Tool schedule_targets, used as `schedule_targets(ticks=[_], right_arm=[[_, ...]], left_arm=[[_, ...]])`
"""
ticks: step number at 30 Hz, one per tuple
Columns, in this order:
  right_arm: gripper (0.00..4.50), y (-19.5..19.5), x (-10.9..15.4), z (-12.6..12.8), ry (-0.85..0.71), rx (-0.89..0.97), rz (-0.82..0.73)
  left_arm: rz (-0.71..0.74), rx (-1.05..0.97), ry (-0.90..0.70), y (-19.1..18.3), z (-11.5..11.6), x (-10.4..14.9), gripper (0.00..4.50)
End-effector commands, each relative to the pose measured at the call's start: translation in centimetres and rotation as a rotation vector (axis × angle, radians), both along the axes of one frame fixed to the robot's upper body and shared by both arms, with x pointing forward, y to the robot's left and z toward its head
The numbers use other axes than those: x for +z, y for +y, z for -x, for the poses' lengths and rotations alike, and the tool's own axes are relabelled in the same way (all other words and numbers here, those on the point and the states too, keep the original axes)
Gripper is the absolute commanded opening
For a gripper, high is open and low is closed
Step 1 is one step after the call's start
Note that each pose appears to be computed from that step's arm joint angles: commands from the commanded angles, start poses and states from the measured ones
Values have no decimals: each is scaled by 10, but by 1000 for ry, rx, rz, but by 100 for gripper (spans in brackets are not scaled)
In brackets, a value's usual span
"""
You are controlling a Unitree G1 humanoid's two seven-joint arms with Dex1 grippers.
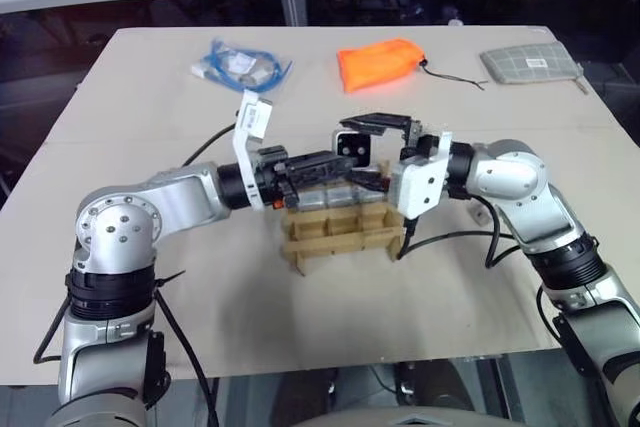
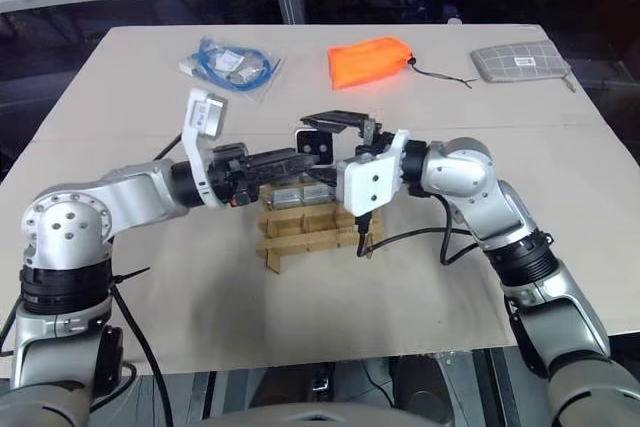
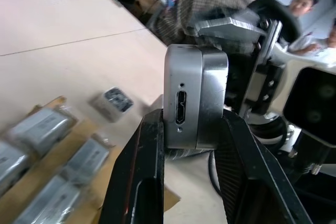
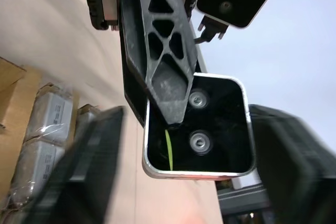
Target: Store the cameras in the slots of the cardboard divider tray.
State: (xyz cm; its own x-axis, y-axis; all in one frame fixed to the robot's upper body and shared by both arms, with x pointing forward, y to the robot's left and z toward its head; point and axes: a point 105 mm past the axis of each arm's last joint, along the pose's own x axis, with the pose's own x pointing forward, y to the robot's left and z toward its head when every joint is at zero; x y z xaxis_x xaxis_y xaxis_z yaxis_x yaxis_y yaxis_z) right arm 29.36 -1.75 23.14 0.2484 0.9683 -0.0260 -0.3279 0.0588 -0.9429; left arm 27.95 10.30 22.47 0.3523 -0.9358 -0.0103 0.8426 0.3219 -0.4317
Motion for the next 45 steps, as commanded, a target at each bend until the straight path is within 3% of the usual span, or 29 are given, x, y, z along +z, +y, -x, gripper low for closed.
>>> schedule_targets(ticks=[1,4,7,10,14,19,25,32,38,45], right_arm=[[444,-4,10,7,-6,9,-24],[444,-19,8,4,38,-31,-35],[444,-58,1,-10,213,-166,-56],[444,-115,3,-22,461,-327,-153],[444,-175,14,-20,648,-483,-234],[444,-229,-11,-4,911,-620,-305],[444,-221,-42,27,1144,-552,-282],[444,-219,-74,54,1231,-559,-189],[444,-212,-56,69,1180,-434,-265],[444,-178,-24,83,1117,-200,-316]], left_arm=[[29,-29,-68,0,5,18,84],[5,-32,-94,4,5,20,84],[-57,-71,-172,11,10,25,84],[-236,-158,-294,23,20,20,84],[-511,-275,-428,42,22,8,84],[-743,-468,-523,47,28,2,84],[-886,-607,-587,38,25,-18,84],[-986,-592,-625,39,7,-29,84],[-1033,-575,-606,47,-1,-31,84],[-1065,-593,-590,46,-3,-40,84]])
